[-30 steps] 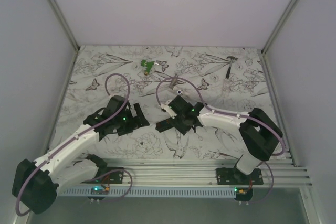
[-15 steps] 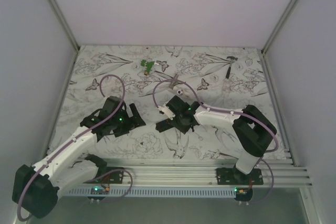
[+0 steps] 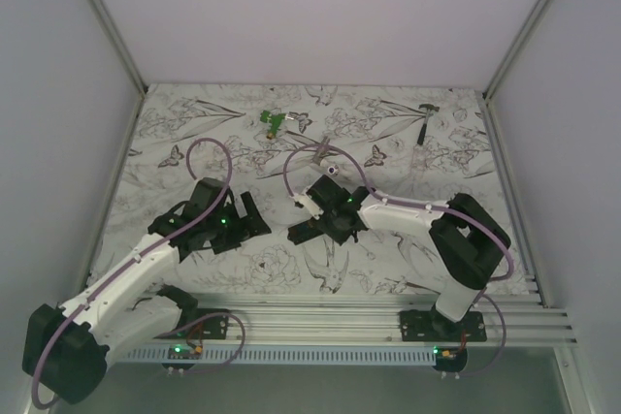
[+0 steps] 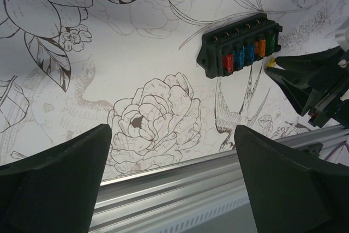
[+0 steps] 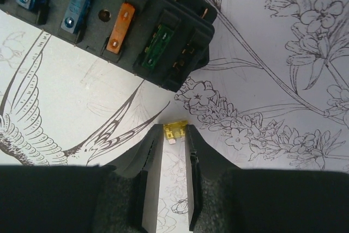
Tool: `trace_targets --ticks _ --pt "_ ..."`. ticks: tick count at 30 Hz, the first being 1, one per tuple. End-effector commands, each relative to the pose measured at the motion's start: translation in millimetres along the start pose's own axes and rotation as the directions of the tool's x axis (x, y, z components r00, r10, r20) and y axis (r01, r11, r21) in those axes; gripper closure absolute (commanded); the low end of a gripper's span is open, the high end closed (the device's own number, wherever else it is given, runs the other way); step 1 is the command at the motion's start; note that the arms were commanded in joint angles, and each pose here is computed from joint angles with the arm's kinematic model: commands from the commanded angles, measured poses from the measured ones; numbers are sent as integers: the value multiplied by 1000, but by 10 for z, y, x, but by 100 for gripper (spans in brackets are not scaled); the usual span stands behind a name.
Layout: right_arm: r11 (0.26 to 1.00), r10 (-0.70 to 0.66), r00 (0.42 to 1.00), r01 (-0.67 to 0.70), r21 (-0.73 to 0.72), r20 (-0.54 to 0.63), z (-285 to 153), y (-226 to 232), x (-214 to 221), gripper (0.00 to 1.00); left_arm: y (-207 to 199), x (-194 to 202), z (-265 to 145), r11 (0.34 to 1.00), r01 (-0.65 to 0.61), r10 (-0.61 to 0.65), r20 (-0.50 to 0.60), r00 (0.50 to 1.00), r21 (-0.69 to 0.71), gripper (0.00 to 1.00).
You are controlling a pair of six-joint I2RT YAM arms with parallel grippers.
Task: Snap on the fuse box
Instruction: Pick up the fuse from the center of the board.
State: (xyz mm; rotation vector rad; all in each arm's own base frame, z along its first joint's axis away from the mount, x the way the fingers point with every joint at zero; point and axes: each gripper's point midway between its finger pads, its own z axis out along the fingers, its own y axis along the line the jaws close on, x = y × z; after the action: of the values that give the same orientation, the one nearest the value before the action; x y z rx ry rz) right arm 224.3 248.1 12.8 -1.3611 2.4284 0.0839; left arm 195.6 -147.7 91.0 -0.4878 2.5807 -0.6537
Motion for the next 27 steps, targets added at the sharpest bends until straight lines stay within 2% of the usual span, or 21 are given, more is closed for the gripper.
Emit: trace_targets --ticks 1,5,8,11,14,18,22,27 --pt "994 102 994 -104 33 43 -79 -68 -94 81 -53 68 -26 999 -37 38 -22 999 32 2" --pt "972 218 970 -225 60 108 -210 -122 -211 81 -184 57 -37 993 -82 82 -1 997 81 5" --pt "938 323 932 -339 78 167 -334 -174 -300 81 -313 42 -45 985 -119 117 27 993 124 5" --pt "922 360 912 -381 77 198 -414 -190 -323 81 -402 30 -57 978 -151 145 49 988 145 6" --pt "924 348 920 -369 99 180 -396 -218 -244 79 -420 24 -64 977 -160 153 57 987 143 6" --pt "963 255 959 -264 62 122 -324 -132 -150 69 -378 35 -56 978 -159 153 60 986 133 4" --pt "983 174 978 -180 45 111 -252 -115 -160 60 -282 31 -44 986 -135 128 72 989 100 1" --pt "993 117 987 -117 -1 106 -151 -86 -213 58 -187 16 -74 992 -114 109 74 991 63 0"
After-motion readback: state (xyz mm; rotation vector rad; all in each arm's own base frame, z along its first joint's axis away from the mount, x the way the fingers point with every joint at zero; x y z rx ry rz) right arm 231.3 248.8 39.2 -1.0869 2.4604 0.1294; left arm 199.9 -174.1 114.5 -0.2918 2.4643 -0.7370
